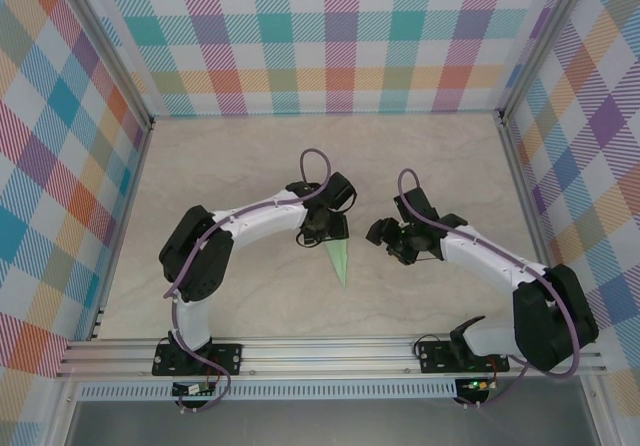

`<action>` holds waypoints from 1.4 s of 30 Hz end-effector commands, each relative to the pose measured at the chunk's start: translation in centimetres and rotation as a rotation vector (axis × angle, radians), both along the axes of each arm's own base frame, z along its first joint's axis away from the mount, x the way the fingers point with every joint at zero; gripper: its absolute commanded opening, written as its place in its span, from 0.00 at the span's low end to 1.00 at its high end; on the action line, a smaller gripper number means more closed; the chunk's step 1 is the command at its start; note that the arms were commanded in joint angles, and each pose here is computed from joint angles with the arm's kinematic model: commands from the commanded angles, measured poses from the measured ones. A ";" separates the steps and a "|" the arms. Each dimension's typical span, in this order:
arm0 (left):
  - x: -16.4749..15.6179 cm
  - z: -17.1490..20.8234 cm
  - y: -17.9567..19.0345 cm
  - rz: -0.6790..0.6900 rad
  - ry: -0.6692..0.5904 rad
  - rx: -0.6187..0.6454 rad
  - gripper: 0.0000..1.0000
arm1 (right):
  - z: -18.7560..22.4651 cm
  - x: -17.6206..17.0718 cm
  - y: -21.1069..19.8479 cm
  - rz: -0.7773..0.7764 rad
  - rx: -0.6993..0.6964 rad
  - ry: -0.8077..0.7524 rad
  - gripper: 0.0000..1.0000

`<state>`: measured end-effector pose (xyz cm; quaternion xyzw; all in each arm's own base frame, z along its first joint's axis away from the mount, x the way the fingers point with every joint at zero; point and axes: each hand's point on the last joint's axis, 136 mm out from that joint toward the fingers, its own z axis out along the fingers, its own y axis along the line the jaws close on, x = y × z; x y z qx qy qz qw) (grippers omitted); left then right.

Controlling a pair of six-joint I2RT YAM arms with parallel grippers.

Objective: Fold a paper plane with a square sheet of paper (pick it up from the middle)
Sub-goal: Move a paper plane to the center of the table.

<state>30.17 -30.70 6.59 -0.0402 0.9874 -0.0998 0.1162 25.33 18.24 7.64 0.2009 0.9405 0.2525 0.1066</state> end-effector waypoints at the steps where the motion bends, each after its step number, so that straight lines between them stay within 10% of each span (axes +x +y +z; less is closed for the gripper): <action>1: -0.3 -0.2 -0.1 0.005 0.042 0.036 0.61 | -0.4 0.2 0.2 0.033 0.013 -0.014 0.65; 20: -0.8 -1.1 1.2 0.044 0.074 0.110 0.50 | -1.7 -0.2 1.8 0.102 0.094 0.018 0.65; 32: -1.3 -0.6 2.6 0.068 0.018 0.091 0.13 | -1.0 0.6 5.1 0.224 0.240 -0.010 0.61; 42: -1.2 -0.6 2.9 0.060 0.001 0.097 0.01 | -0.9 0.0 7.4 0.361 0.323 -0.042 0.68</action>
